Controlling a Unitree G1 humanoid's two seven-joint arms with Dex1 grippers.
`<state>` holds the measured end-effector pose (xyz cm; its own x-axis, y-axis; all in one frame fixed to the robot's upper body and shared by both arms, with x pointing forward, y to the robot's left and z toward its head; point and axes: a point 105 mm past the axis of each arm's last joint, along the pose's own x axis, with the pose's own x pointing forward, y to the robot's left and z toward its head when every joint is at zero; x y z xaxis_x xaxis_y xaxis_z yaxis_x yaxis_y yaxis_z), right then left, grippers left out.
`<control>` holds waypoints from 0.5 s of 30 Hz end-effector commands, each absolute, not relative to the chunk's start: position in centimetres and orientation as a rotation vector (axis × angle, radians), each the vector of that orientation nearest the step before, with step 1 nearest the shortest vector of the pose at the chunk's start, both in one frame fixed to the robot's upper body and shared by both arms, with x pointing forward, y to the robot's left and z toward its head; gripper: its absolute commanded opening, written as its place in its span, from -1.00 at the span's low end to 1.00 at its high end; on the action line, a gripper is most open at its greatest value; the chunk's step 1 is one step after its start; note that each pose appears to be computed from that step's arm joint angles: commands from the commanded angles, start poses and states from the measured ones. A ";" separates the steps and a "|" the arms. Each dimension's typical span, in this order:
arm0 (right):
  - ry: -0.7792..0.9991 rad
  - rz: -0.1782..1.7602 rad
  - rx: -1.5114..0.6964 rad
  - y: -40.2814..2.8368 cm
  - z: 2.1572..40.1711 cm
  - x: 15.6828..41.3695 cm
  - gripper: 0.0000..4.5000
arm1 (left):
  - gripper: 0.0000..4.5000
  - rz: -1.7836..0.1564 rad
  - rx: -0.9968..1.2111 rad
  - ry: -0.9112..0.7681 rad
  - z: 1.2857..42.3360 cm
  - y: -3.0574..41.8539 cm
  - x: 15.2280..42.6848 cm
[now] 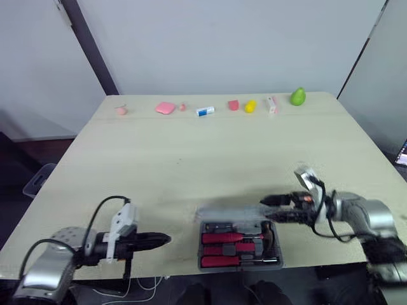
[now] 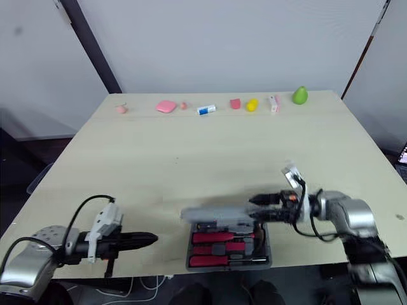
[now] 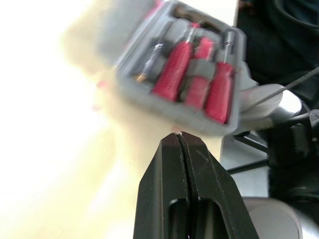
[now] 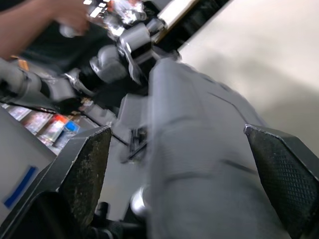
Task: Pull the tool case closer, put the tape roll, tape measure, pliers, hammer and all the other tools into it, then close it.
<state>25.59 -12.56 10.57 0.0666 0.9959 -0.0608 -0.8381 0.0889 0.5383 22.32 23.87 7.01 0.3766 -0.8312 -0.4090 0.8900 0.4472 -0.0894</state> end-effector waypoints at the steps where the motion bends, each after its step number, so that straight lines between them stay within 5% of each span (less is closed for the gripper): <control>1: 0.327 1.331 0.240 -14.0 11.6 24.7 1.00 | -0.76 -1.042 0.162 0.338 9.1 24.7 23.4; 3: 0.283 1.245 0.156 -15.3 11.3 24.3 1.00 | -0.49 -1.016 0.155 0.297 10.1 24.6 24.1; 9: 0.128 1.001 -0.097 -19.8 11.4 24.0 1.00 | 0.91 -0.923 0.178 0.235 10.9 24.7 25.2; 15: 0.070 0.834 -0.159 -24.0 11.3 23.6 1.00 | 0.96 -0.862 0.186 0.256 10.5 25.0 24.7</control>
